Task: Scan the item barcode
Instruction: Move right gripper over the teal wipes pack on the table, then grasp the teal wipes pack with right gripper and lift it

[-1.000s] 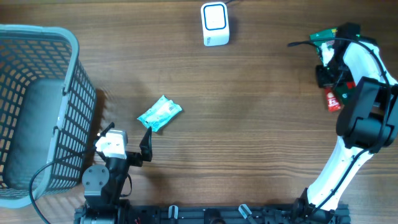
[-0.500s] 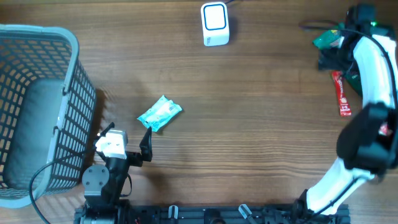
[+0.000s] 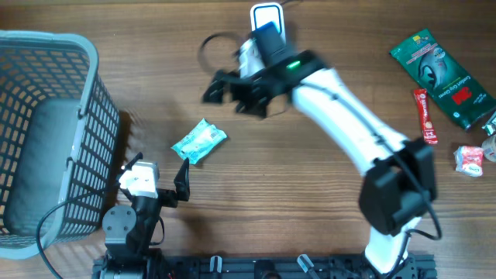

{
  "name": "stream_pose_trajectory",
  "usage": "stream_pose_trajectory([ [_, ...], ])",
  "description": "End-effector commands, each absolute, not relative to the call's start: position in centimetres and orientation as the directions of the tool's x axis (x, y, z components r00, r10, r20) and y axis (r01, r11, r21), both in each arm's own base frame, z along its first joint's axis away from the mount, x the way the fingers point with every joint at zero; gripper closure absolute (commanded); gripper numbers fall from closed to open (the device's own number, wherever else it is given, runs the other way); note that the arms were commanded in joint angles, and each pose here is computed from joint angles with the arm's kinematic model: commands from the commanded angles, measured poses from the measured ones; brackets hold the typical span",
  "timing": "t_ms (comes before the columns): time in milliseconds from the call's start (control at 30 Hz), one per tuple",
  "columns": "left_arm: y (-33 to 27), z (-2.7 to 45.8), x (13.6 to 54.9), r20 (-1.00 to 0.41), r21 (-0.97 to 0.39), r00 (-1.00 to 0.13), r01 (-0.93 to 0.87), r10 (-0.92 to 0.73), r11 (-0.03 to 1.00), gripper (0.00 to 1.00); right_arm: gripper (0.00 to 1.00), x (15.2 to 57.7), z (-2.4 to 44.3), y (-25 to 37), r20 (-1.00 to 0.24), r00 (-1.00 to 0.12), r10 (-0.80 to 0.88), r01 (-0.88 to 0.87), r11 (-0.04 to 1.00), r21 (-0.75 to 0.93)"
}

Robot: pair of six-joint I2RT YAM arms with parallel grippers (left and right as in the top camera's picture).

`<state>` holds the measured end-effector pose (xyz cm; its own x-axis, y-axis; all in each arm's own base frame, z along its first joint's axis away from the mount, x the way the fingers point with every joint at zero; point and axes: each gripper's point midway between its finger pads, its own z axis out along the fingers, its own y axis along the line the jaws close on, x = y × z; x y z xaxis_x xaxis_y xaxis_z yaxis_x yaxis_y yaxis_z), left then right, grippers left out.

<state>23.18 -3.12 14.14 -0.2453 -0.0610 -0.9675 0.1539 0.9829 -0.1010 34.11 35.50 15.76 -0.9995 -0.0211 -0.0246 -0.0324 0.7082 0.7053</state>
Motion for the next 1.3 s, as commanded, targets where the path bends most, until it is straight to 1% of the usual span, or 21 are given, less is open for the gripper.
stream_pose_trajectory([
  [0, -3.3, 14.1, 23.2, -0.967, -0.112, -0.243, 0.163, -0.07, 0.98, 0.0, 0.13, 32.0, 11.0, 37.9, 0.234, -0.893, 0.385, 0.45, 0.728, 0.518],
  [33, -3.3, 14.1, 23.2, -0.967, -0.112, -0.243, 0.163, -0.07, 0.98, 0.0, 0.1, 31.5, 10.2, 38.4, 0.25, -0.858, 0.448, 0.512, 0.712, 0.48],
  [67, -3.3, 14.1, 23.2, -0.967, -0.112, -0.243, 0.163, -0.07, 0.98, 0.0, 0.0, 31.0, 9.1, 39.1, 0.26, -0.818, 0.513, 0.574, 0.691, 0.44],
  [200, -3.3, 14.1, 23.2, -0.967, -0.112, -0.243, 0.163, -0.07, 0.98, 0.0, 0.01, 30.0, 5.7, 41.2, 0.273, -0.776, 0.569, 0.629, 0.669, 0.396],
  [300, -3.3, 14.1, 23.2, -0.967, -0.112, -0.244, 0.163, -0.07, 0.98, 0.0, 0.2, 29.7, 2.5, 41.3, 0.264, -0.773, 0.577, 0.634, 0.689, 0.351],
  [367, -3.3, 14.1, 23.2, -0.967, -0.112, -0.244, 0.163, -0.07, 0.98, 0.0, 0.38, 29.8, 0.7, 40.9, 0.266, -0.764, 0.588, 0.645, 0.695, 0.319],
  [467, -3.3, 14.1, 23.2, -0.967, -0.112, -0.243, 0.163, -0.07, 0.98, 0.0, 0.57, 29.5, -0.2, 40.8, 0.268, -0.763, 0.588, 0.646, 0.701, 0.302],
  [533, -3.3, 14.1, 23.2, -0.967, -0.112, -0.243, 0.163, -0.07, 0.98, 0.0, 0.85, 29.2, -0.2, 41.0, 0.252, -0.81, 0.529, 0.586, 0.744, 0.32],
  [600, -3.3, 14.1, 23.2, -0.967, -0.112, -0.243, 0.163, -0.07, 0.98, 0.0, 0.96, 28.9, -0.3, 40.8, 0.204, -0.896, 0.394, 0.442, 0.828, 0.344],
  [633, -3.3, 14.1, 23.2, -0.967, -0.112, -0.243, 0.163, -0.07, 0.98, 0.0, 0.96, 28.7, -0.4, 40.2, 0.181, -0.929, 0.322, 0.366, 0.867, 0.339],
  [700, -3.3, 14.1, 23.2, -0.967, -0.112, -0.244, 0.163, -0.07, 0.98, 0.0, 0.96, 27.3, -1.1, 36.9, 0.135, -0.991, -0.001, 0.036, 0.961, 0.275],
  [800, -3.3, 14.1, 23.2, -0.967, -0.112, -0.244, 0.163, -0.07, 0.98, 0.0, 0.95, 26.2, -1.3, 32.4, 0.143, -0.916, -0.374, -0.343, 0.918, 0.201],
  [833, -3.3, 14.1, 23.2, -0.967, -0.112, -0.244, 0.163, -0.07, 0.98, 0.0, 0.95, 26.4, -1.1, 28.4, 0.189, -0.88, -0.435, -0.432, 0.9, 0.057],
  [867, -3.3, 14.1, 23.2, -0.967, -0.112, -0.243, 0.163, -0.07, 0.98, 0.0, 0.94, 27.0, -0.8, 25.3, 0.21, -0.89, -0.404, -0.429, 0.899, -0.091],
  [900, -3.3, 14.1, 23.2, -0.967, -0.112, -0.244, 0.163, -0.07, 0.98, 0.0, 0.69, 28.3, 0.2, 21.6, 0.202, -0.915, -0.349, -0.396, 0.872, -0.288],
  [933, -3.3, 14.1, 23.2, -0.967, -0.112, -0.243, 0.163, -0.07, 0.98, 0.0, 0.37, 29.5, 1.5, 18.9, 0.174, -0.929, -0.328, -0.371, 0.822, -0.432],
  [967, -3.3, 14.1, 23.2, -0.967, -0.112, -0.244, 0.163, -0.07, 0.98, 0.0, 0.01, 30.2, 2.2, 18.1, 0.156, -0.929, -0.336, -0.369, 0.798, -0.476],
  [1067, -3.3, 14.1, 23.2, -0.967, -0.112, -0.243, 0.163, -0.07, 0.98, 0.0, 0.0, 30.4, 3.4, 19.0, 0.11, -0.937, -0.33, -0.345, 0.837, -0.425],
  [1200, -3.3, 14.1, 23.2, -0.967, -0.112, -0.244, 0.163, -0.07, 0.98, 0.0, 0.0, 29.0, 4.3, 24.3, 0.074, -0.949, -0.306, -0.313, 0.943, -0.115],
  [1233, -3.3, 14.1, 23.2, -0.967, -0.112, -0.243, 0.163, -0.07, 0.98, 0.0, 0.06, 28.7, 4.7, 25.5, 0.071, -0.95, -0.303, -0.306, 0.951, -0.044],
  [1267, -3.3, 14.1, 23.2, -0.967, -0.112, -0.244, 0.163, -0.07, 0.98, 0.0, 0.47, 28.2, 5.2, 27.4, 0.071, -0.95, -0.305, -0.301, 0.951, 0.067],
])
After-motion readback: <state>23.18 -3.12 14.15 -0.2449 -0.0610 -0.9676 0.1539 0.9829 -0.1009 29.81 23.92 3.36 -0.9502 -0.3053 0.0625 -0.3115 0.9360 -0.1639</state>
